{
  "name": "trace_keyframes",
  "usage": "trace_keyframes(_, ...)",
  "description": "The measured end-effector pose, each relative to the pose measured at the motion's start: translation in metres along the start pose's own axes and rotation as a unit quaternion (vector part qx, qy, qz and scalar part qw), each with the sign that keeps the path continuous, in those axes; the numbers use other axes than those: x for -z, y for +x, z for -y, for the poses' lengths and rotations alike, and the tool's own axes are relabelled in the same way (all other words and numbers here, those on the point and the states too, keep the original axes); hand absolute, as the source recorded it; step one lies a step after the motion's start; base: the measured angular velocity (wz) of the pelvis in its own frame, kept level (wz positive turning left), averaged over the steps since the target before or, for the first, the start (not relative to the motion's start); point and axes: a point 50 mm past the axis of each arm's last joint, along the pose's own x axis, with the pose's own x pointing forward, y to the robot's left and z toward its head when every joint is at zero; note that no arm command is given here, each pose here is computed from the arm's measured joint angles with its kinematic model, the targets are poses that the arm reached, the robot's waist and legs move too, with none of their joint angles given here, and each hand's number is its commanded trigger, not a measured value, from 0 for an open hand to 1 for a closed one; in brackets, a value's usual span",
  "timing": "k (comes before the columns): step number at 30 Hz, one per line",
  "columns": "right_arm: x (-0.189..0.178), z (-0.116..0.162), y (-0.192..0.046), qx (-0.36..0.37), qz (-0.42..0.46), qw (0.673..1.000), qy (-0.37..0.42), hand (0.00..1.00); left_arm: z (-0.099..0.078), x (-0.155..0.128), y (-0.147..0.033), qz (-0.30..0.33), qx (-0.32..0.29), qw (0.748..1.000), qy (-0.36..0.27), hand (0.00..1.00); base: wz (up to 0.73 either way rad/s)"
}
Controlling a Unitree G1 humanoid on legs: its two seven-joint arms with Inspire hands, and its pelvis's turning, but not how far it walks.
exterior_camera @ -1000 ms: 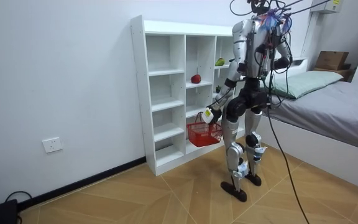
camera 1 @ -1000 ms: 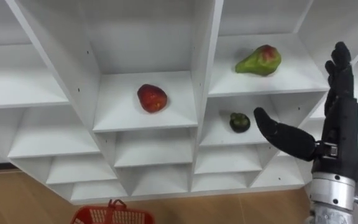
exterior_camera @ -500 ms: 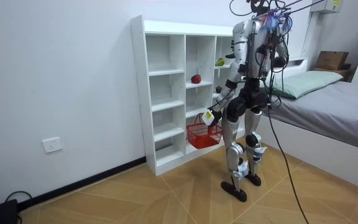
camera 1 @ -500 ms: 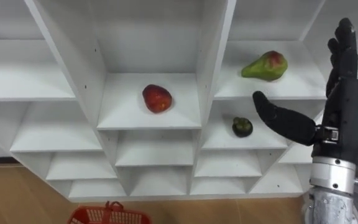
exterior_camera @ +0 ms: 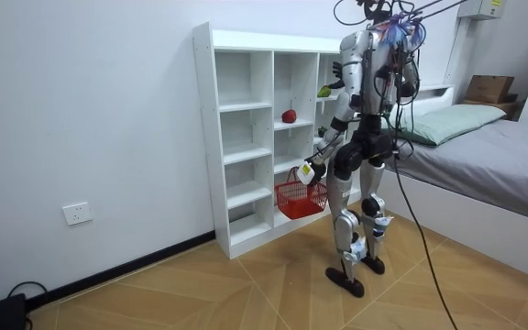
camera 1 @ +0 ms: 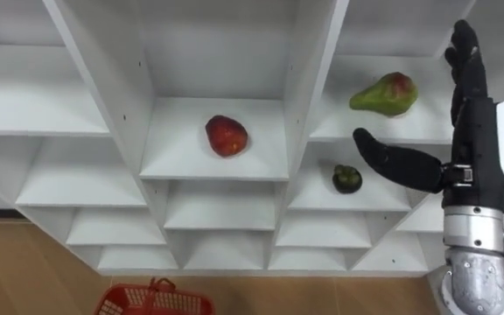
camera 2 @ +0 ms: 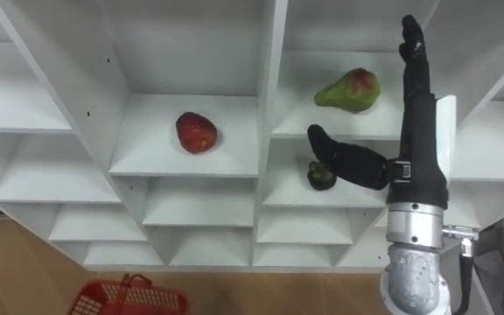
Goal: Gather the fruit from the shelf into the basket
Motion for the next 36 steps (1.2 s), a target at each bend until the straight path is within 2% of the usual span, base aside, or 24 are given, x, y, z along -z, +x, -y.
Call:
trace_keyframes(9, -0.001, 0.005, 0.011, 0.004, 0.000, 1.000, 0.020, 0.00, -0.005, 0.001, -0.002, 0.001, -0.001, 1.000, -0.001, 1.00, 0.01)
trace_keyframes(16, 0.021, 0.012, 0.012, 0.012, -0.053, 0.998, 0.022, 0.00, -0.007, 0.004, -0.003, -0.010, -0.007, 1.000, 0.004, 1.00, 0.03)
trace_keyframes(26, 0.024, 0.020, 0.017, 0.029, -0.063, 0.997, 0.030, 0.00, -0.007, 0.004, -0.003, -0.012, -0.007, 1.000, 0.025, 1.00, 0.01)
trace_keyframes(36, 0.049, 0.026, 0.018, 0.028, -0.115, 0.993, 0.027, 0.00, -0.014, 0.007, -0.004, -0.018, -0.023, 0.999, 0.013, 1.00, 0.05)
